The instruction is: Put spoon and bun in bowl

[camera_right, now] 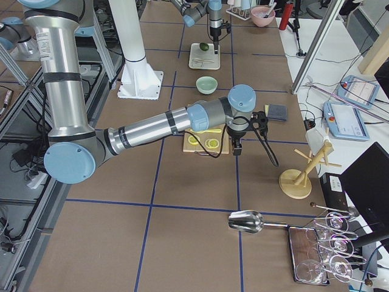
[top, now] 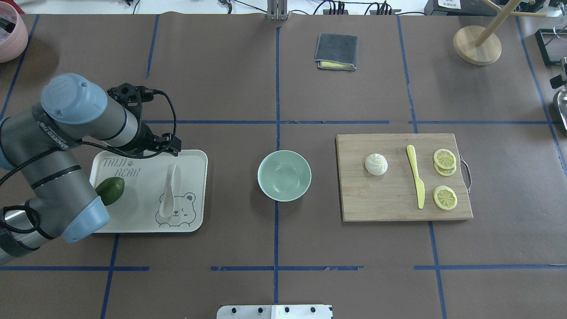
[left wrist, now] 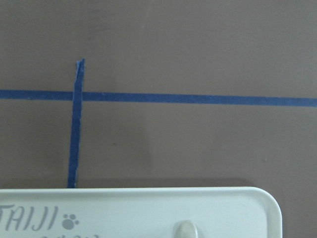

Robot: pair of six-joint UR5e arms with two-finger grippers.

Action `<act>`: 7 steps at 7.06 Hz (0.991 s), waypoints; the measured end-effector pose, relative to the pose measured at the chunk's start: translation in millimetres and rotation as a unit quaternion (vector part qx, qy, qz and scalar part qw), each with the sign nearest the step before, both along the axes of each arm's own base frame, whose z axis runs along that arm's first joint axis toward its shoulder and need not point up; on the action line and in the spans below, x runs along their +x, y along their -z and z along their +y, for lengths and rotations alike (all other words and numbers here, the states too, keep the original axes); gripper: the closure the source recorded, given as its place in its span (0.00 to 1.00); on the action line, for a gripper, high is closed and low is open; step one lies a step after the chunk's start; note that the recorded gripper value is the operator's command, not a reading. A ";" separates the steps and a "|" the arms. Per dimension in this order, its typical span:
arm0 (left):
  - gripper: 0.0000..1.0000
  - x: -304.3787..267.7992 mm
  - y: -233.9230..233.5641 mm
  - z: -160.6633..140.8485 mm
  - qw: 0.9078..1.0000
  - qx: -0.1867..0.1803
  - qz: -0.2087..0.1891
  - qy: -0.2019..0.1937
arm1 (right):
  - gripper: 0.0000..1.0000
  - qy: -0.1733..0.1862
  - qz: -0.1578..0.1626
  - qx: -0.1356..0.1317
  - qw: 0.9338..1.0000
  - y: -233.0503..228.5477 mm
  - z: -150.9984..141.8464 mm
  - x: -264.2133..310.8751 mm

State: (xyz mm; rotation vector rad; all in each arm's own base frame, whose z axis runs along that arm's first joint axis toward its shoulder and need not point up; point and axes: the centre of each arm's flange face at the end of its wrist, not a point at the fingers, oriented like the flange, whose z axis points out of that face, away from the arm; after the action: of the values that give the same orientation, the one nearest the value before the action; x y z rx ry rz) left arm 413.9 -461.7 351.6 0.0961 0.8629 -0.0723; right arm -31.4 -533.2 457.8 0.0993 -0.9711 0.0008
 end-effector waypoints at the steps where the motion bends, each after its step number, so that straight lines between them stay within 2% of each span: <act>1: 0.15 13.1 -3.2 7.1 1.000 -0.003 -0.005 -0.003 | 0.00 -0.011 -0.006 -0.020 1.000 23.2 -5.2 -21.4; 3: 0.19 30.6 -15.5 15.3 1.000 -0.011 -0.016 -0.013 | 0.00 -0.023 -0.006 -0.036 0.999 61.6 0.2 -60.5; 4: 0.26 35.5 -18.2 18.5 1.000 -0.013 -0.018 -0.017 | 0.00 -0.030 -0.006 -0.040 0.999 73.8 5.5 -77.9; 7: 0.38 46.0 -22.4 27.5 0.999 -0.021 -0.021 -0.022 | 0.00 -0.052 -0.019 -0.046 0.997 93.1 16.5 -119.7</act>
State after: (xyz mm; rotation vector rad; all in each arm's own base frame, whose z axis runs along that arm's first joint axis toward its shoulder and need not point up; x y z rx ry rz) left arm 459.9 -434.2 374.1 0.0393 0.8208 -0.0463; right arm -151.1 -516.7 364.6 0.0640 -1.0016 0.1433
